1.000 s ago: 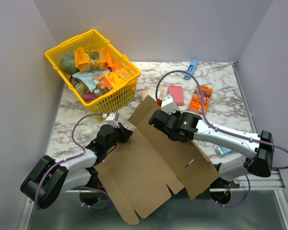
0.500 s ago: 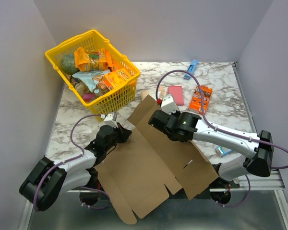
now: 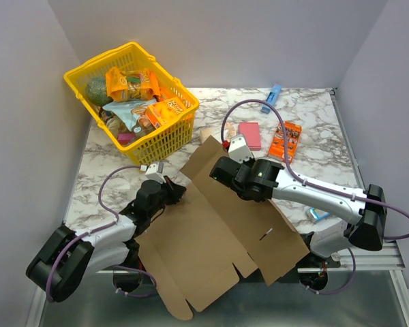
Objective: Fold the paper box
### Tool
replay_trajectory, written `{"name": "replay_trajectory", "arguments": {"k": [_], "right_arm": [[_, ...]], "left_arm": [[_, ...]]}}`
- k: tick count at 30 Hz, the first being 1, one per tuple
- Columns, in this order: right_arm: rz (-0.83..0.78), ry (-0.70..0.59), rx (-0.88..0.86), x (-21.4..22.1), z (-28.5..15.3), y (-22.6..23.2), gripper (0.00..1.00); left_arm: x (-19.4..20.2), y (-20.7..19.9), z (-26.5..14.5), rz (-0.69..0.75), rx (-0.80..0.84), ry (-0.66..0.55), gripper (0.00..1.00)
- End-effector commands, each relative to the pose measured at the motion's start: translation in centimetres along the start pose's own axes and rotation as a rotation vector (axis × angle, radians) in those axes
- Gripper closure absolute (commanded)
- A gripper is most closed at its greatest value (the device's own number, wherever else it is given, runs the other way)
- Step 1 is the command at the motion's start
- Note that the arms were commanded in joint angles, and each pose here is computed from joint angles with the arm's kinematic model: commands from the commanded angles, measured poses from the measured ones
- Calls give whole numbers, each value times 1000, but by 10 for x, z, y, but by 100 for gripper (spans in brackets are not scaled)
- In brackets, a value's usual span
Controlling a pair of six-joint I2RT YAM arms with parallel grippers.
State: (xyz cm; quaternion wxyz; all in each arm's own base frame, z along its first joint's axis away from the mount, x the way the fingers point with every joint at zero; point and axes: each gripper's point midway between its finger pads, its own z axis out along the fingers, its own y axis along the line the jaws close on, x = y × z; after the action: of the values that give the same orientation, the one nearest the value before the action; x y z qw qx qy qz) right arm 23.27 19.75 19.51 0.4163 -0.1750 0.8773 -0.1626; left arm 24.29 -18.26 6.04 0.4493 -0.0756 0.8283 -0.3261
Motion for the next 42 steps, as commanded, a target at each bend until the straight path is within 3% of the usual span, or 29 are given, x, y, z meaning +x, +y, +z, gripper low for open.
{"name": "replay_trajectory", "arguments": {"k": [1,26,39,42], "right_arm": [[15,-7,103,-3,0,-26,99],[44,58,89,21,2,-22,99],[41,43,82,29,18,-11,99],[62,-29,-9,19,17,-2,99]], "left_arm": [[10,34,-5,-26,-141,-7,100],[4,37,-9,-144,-140,-83,100],[-1,-17,-32,152,227,-139,100],[1,-20,-34,170,244,-131,85]]}}
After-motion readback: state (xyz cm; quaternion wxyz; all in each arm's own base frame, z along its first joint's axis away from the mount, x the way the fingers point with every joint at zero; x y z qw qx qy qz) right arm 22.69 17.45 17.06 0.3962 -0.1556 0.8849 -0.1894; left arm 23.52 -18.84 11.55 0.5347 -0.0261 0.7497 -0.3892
